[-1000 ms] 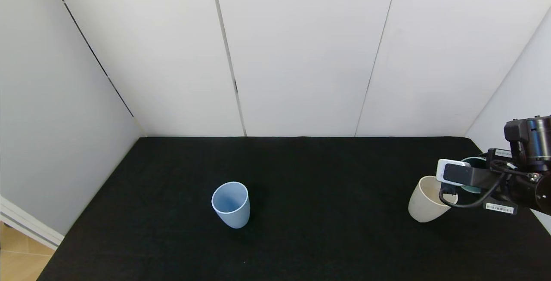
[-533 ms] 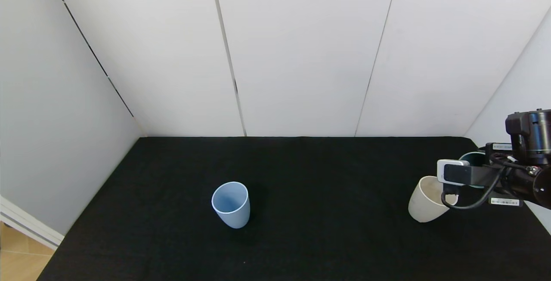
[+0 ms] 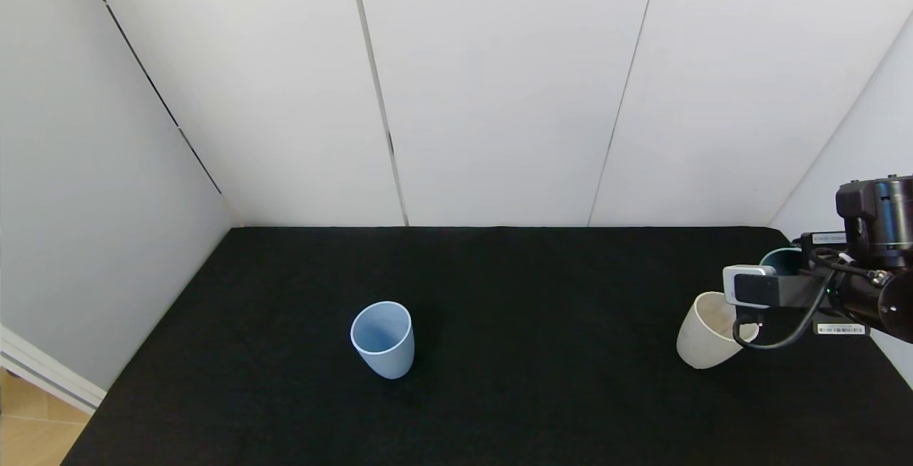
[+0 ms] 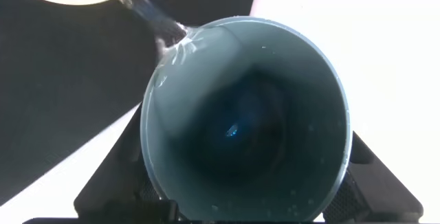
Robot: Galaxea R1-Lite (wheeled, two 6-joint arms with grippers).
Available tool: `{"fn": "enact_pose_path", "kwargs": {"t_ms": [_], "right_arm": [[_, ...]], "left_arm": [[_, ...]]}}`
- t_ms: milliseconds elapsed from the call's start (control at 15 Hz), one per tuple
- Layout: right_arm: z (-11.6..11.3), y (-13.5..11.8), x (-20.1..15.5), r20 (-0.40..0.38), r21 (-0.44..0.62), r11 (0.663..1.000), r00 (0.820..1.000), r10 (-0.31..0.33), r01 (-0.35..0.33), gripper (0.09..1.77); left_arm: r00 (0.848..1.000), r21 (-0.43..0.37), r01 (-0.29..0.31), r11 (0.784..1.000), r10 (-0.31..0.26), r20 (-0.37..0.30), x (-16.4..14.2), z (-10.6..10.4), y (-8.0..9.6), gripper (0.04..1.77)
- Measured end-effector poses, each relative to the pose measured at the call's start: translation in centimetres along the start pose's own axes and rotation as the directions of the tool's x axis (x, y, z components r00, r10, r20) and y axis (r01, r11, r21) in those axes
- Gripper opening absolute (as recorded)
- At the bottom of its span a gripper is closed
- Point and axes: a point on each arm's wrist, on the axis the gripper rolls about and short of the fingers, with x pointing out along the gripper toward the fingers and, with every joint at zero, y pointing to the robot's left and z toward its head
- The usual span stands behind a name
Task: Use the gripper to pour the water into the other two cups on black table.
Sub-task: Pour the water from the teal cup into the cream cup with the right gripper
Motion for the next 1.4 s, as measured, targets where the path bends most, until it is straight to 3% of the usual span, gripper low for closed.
{"fn": "enact_pose_path", "kwargs": {"t_ms": [200, 1067, 1400], "right_arm": [[0.1, -0.3, -0.1, -0.032, -0.022, 1.0, 0.999, -0.014, 0.013, 1.23], [1.5, -0.7, -1.0, -0.017, -0.054, 0.998, 0.999, -0.04, 0.039, 1.23], [1.4, -0.6, -1.4, -0.002, 0.01, 0.999, 0.999, -0.043, 0.043, 1.23]], "left_arm": [[1.0, 0.0, 0.0, 1.0, 0.0, 0.0, 0.0, 0.0, 0.0, 1.72], [1.0, 0.0, 0.0, 1.0, 0.0, 0.0, 0.0, 0.0, 0.0, 1.72], [1.0, 0.0, 0.0, 1.0, 0.0, 0.0, 0.0, 0.0, 0.0, 1.72]]}}
